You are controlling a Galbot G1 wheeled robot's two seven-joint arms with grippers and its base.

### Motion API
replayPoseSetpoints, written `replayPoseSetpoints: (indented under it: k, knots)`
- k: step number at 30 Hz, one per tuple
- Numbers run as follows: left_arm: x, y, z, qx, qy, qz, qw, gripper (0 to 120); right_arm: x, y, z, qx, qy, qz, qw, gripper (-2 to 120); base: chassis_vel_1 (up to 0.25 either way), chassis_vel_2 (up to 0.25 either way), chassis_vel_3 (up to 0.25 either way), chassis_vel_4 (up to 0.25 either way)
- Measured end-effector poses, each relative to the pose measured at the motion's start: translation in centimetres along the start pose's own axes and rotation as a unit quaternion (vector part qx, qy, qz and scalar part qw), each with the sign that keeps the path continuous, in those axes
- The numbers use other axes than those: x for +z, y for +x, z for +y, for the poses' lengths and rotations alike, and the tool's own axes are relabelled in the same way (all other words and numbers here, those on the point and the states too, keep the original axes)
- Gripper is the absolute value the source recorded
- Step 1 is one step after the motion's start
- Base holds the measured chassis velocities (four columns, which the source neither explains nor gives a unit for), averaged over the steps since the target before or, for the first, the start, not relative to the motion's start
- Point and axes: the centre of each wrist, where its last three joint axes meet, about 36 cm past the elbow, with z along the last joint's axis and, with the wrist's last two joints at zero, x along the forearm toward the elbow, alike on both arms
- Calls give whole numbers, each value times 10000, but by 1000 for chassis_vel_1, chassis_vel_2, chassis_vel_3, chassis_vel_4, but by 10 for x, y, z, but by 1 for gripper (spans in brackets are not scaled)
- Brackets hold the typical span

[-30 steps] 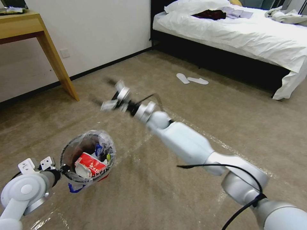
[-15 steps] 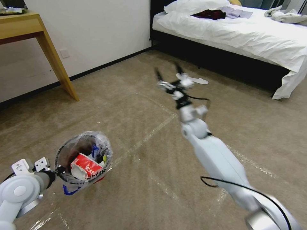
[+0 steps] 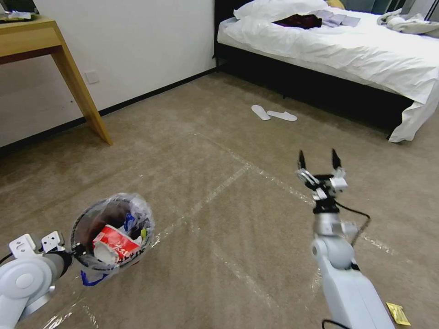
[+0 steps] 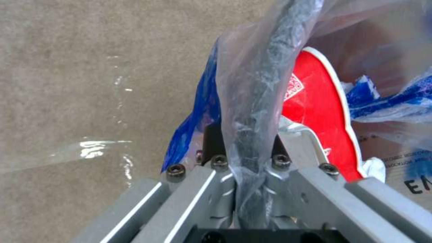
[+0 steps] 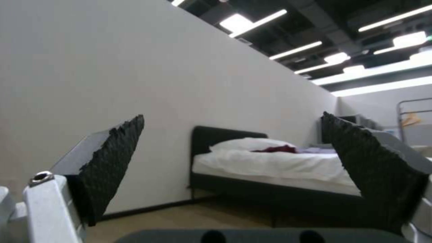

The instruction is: Pick up the trash bin and place the garbage on the floor into it.

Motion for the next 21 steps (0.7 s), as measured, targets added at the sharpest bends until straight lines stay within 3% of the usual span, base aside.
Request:
replayPoseSetpoints:
  k: [8,21]
  knots:
    - [7,8,1,-31,87,-63,9999,1,-5,51,-3,318,375,134,9987,100,0,0,0,0]
    - [5,9,6,-98,176,-126,9997,1,6,75,14,341,269,319,9985,100,0,0,0,0]
